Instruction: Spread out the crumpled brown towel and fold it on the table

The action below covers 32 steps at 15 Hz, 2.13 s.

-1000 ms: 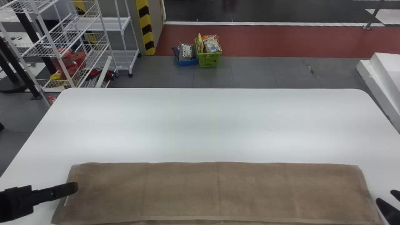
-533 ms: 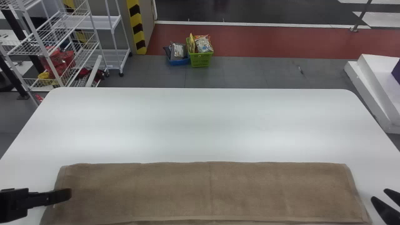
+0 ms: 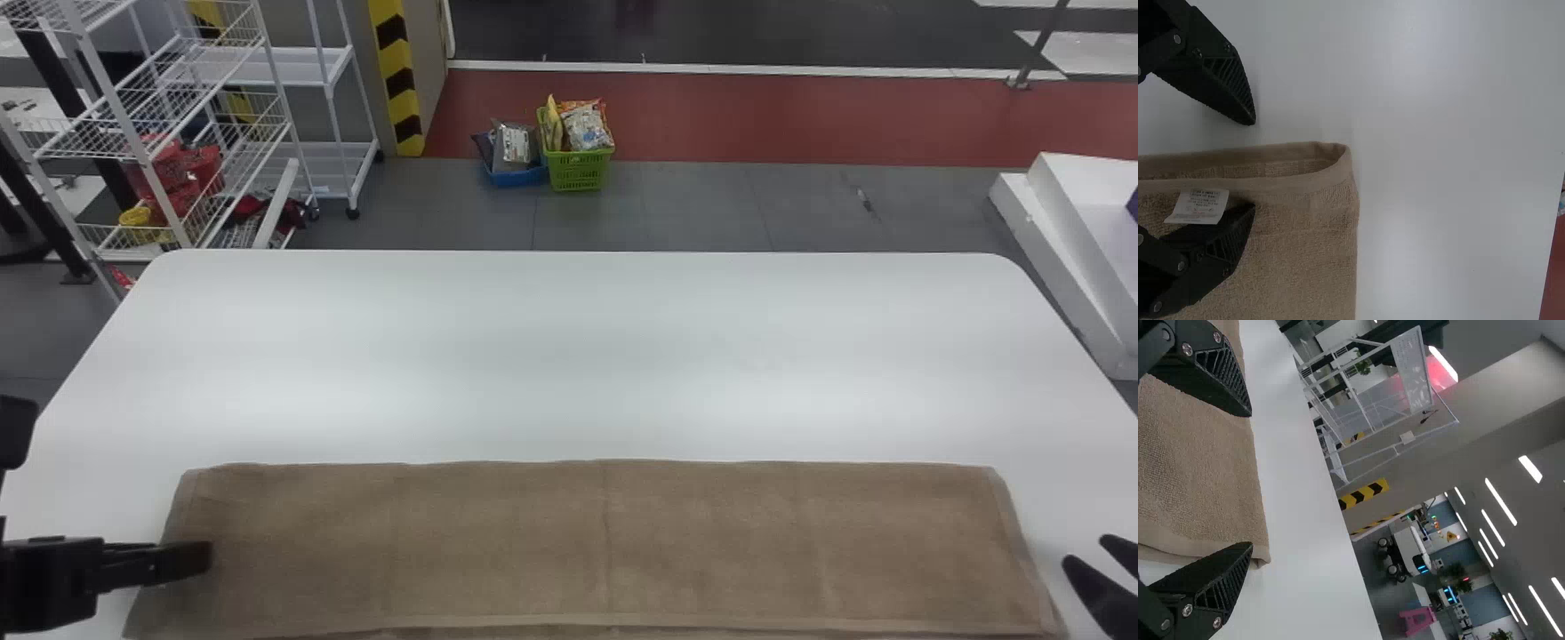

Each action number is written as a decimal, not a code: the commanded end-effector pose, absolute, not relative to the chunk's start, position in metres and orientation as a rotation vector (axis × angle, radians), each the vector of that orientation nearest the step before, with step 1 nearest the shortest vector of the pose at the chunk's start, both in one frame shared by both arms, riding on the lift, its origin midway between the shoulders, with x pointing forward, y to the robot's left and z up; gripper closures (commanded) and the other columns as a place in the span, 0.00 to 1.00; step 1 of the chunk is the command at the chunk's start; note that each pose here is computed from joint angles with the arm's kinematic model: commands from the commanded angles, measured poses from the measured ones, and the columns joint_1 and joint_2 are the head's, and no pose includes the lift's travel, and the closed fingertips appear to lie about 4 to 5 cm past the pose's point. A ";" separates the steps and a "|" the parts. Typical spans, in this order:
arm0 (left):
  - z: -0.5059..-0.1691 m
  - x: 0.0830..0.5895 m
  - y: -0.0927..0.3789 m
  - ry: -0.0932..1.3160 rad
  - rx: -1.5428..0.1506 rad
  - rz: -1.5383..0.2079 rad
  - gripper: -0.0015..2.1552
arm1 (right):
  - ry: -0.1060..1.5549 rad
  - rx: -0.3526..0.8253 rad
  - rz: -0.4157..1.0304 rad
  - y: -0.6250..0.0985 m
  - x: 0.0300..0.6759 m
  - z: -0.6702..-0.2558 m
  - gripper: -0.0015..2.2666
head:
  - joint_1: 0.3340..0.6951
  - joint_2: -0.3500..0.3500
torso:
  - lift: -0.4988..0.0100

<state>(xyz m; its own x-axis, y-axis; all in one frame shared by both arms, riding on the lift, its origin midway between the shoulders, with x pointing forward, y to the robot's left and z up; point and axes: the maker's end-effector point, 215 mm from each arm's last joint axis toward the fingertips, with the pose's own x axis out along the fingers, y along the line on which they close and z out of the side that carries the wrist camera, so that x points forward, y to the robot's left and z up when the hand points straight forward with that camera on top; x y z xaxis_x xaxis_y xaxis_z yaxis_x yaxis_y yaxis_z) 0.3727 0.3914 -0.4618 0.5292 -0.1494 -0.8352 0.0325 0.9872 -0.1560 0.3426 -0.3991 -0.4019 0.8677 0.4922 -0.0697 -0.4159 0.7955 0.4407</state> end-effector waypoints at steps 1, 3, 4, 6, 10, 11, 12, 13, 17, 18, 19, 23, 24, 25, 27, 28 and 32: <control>-0.460 0.372 0.392 1.006 -0.122 -0.107 0.72 | 0.187 0.434 0.489 -0.401 0.343 -0.404 0.06 | 1.00 0.48 | 0.73; -0.458 0.372 0.392 1.004 -0.124 -0.109 0.83 | 0.188 0.436 0.488 -0.402 0.343 -0.405 0.06 | 1.00 0.48 | 0.73; -0.456 0.371 0.391 1.000 -0.126 -0.111 0.83 | 0.188 0.435 0.491 -0.400 0.344 -0.405 0.06 | 1.00 0.48 | 0.73; -0.445 0.368 0.389 0.988 -0.141 -0.097 0.83 | 0.188 0.436 0.496 -0.398 0.344 -0.406 0.06 | 1.00 0.48 | 0.73; -0.421 0.355 0.376 0.982 -0.205 -0.066 0.83 | 0.189 0.437 0.503 -0.394 0.345 -0.407 0.06 | 1.00 0.48 | 0.73; -0.413 0.358 0.369 0.963 -0.187 -0.082 0.83 | 0.189 0.434 0.509 -0.392 0.346 -0.407 0.06 | 1.00 0.47 | 0.73; -0.409 0.361 0.362 0.955 -0.173 -0.094 0.83 | 0.189 0.437 0.511 -0.390 0.347 -0.407 0.06 | 1.00 0.46 | 0.73; -0.401 0.365 0.356 0.939 -0.150 -0.103 0.83 | 0.190 0.438 0.511 -0.390 0.346 -0.408 0.06 | 1.00 0.45 | 0.73; -0.364 0.392 0.310 0.853 -0.058 -0.188 0.83 | 0.182 0.435 0.513 -0.390 0.349 -0.405 0.06 | 1.00 0.38 | 0.73; -0.353 0.396 0.295 0.829 -0.024 -0.214 0.83 | 0.182 0.436 0.515 -0.388 0.350 -0.405 0.06 | 1.00 0.37 | 0.73; -0.340 0.400 0.276 0.800 0.013 -0.246 0.83 | 0.180 0.437 0.518 -0.388 0.352 -0.404 0.06 | 1.00 0.34 | 0.73; -0.302 0.402 0.201 0.708 0.148 -0.344 0.83 | 0.167 0.438 0.532 -0.381 0.360 -0.399 0.06 | 1.00 0.19 | 0.73; -0.301 0.400 0.190 0.705 0.168 -0.342 0.83 | 0.163 0.439 0.534 -0.380 0.362 -0.398 0.06 | 1.00 0.16 | 0.73; -0.301 0.397 0.180 0.705 0.191 -0.345 0.83 | 0.166 0.438 0.536 -0.377 0.363 -0.399 0.06 | 1.00 0.14 | 0.73; -0.301 0.388 0.156 0.705 0.233 -0.378 0.83 | 0.168 0.437 0.538 -0.376 0.367 -0.399 0.06 | 1.00 0.10 | 0.73; -0.300 0.382 0.140 0.704 0.243 -0.402 0.83 | 0.169 0.437 0.539 -0.374 0.368 -0.400 0.06 | 1.00 0.08 | 0.73; -0.298 0.357 0.084 0.716 0.212 -0.533 0.83 | 0.172 0.433 0.546 -0.369 0.373 -0.400 0.06 | 1.00 0.00 | 0.73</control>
<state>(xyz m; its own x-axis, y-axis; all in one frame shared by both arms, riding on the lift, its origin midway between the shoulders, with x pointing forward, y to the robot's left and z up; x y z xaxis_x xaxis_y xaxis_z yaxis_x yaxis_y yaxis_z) 0.3613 0.0984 -0.3002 0.6382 -0.3642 -0.6783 0.5188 0.8544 0.0293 0.3709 -0.3712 -0.4004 0.8449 0.5331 -0.0443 -0.4614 0.7681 0.4440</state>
